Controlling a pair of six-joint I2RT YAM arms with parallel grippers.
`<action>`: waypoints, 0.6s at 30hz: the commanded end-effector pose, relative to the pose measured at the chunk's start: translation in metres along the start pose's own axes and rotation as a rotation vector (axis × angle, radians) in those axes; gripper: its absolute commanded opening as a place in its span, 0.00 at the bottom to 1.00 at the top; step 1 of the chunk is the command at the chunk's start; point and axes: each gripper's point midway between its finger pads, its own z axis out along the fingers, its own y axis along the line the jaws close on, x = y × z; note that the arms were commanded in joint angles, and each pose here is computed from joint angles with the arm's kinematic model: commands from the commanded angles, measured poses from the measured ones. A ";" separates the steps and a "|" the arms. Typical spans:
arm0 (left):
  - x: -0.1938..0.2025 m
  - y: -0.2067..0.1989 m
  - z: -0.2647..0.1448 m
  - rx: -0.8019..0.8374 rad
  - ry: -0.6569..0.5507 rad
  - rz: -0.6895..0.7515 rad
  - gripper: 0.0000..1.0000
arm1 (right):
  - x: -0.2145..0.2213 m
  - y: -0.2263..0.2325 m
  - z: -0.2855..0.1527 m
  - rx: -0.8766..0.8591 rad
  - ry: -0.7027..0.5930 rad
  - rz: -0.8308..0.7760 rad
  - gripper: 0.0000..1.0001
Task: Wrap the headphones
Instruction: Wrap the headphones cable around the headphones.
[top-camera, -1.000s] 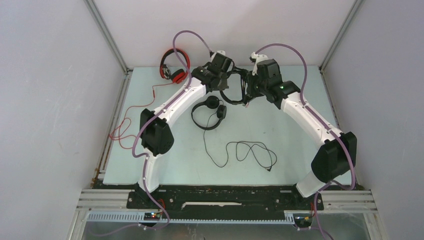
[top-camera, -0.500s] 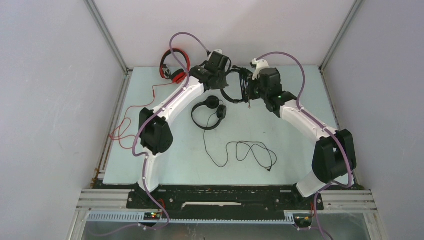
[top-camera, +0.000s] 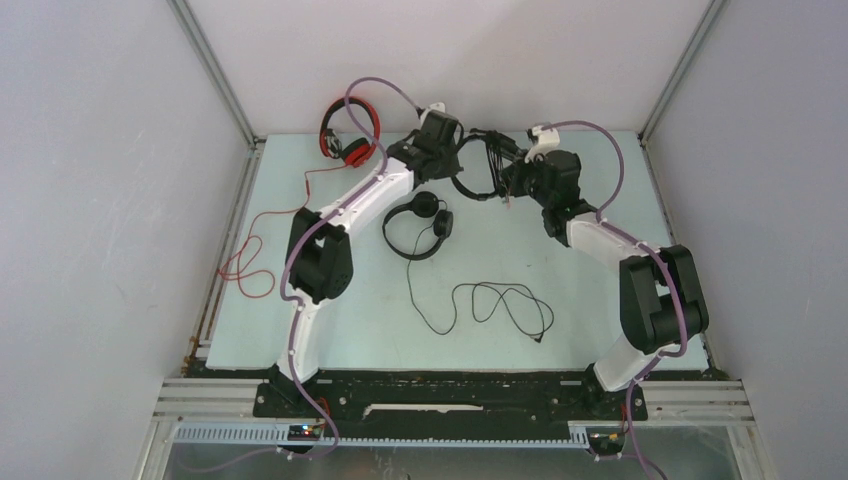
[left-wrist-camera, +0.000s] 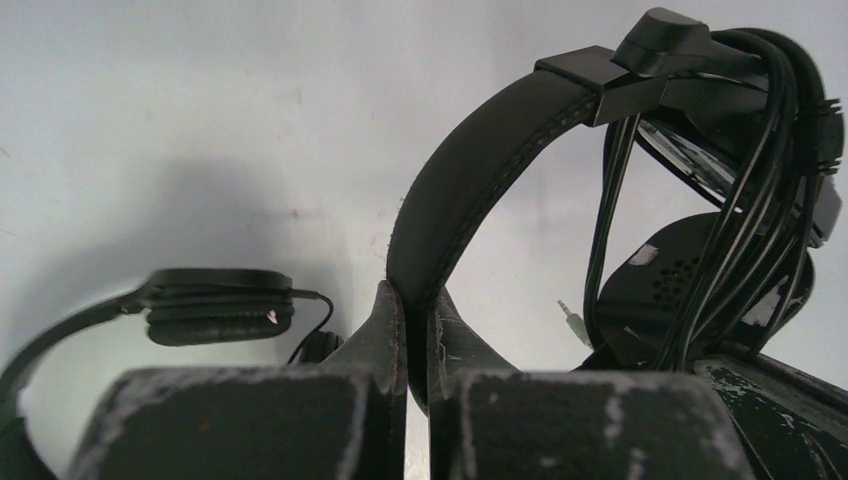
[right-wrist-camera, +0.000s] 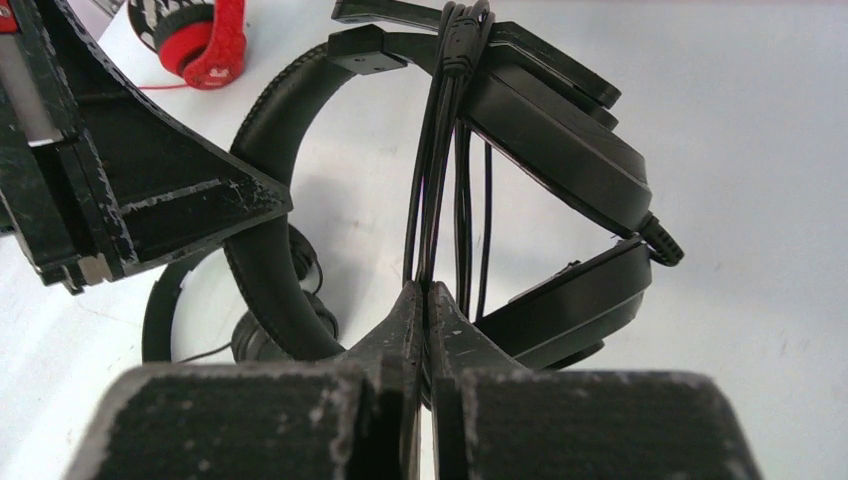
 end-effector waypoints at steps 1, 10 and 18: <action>-0.013 -0.043 -0.008 0.167 -0.057 -0.086 0.00 | 0.028 -0.014 -0.002 0.049 0.030 0.079 0.00; -0.031 -0.031 -0.034 0.114 -0.099 0.004 0.00 | -0.005 0.003 -0.035 -0.065 0.023 0.013 0.36; -0.048 -0.024 -0.068 0.072 -0.128 0.034 0.00 | -0.079 0.002 -0.094 -0.070 -0.105 0.020 0.50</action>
